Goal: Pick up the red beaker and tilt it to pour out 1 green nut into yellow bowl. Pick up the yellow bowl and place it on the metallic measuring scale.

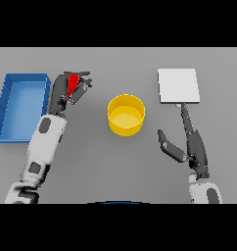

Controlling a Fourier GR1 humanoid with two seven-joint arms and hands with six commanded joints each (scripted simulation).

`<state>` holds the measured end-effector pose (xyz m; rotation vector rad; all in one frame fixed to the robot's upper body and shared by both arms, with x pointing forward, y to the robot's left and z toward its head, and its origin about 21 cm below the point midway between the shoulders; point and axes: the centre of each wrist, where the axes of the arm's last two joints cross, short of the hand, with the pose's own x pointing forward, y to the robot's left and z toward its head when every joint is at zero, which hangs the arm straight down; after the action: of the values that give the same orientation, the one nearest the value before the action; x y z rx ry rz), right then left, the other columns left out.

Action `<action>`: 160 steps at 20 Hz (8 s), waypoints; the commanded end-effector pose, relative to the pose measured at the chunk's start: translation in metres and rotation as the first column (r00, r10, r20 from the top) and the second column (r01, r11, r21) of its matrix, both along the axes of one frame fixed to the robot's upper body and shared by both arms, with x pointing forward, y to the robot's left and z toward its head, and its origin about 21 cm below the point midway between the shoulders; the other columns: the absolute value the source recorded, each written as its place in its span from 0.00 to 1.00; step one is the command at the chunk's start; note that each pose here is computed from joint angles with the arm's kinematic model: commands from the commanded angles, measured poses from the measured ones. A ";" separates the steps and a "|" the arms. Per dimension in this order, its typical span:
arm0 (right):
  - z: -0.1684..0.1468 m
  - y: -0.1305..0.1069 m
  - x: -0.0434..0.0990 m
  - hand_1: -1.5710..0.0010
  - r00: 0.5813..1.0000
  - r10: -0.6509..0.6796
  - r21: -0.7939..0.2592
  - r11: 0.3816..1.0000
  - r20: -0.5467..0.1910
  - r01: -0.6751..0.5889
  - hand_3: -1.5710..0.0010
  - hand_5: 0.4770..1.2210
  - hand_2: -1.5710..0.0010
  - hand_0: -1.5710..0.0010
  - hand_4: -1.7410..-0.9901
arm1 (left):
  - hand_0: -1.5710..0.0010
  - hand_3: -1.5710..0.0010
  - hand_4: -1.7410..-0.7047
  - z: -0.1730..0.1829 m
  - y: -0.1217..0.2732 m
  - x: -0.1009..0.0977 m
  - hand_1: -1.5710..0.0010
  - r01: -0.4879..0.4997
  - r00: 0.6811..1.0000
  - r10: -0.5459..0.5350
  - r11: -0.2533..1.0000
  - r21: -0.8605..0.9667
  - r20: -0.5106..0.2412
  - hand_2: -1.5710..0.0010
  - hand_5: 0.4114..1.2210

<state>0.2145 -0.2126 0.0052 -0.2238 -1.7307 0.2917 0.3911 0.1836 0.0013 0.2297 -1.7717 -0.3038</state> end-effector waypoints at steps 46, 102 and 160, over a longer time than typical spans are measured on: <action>0.002 0.007 0.003 1.00 0.999 0.030 0.006 1.000 0.027 -0.031 1.00 0.27 1.00 1.00 0.88 | 0.00 0.00 0.01 0.103 -0.155 0.008 0.00 -0.167 0.855 -0.466 -0.662 0.731 -0.227 0.00 1.00; -0.003 0.006 0.007 1.00 0.999 0.042 -0.022 0.999 0.030 -0.041 1.00 0.23 1.00 1.00 0.97 | 0.00 0.01 0.00 0.085 0.141 -0.027 0.00 -0.460 0.726 0.598 0.790 0.406 -0.340 0.00 0.84; 0.043 0.098 0.140 1.00 0.643 0.507 -0.788 -0.126 -0.574 -0.603 0.98 0.36 1.00 1.00 0.61 | 1.00 1.00 0.96 0.073 0.150 -0.053 1.00 -0.289 0.794 0.520 0.777 0.559 -0.313 1.00 0.35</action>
<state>0.3540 -0.1149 0.0477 -0.3535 -1.1396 2.1533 0.3377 0.3331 0.0739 0.8410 -1.1064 -0.4366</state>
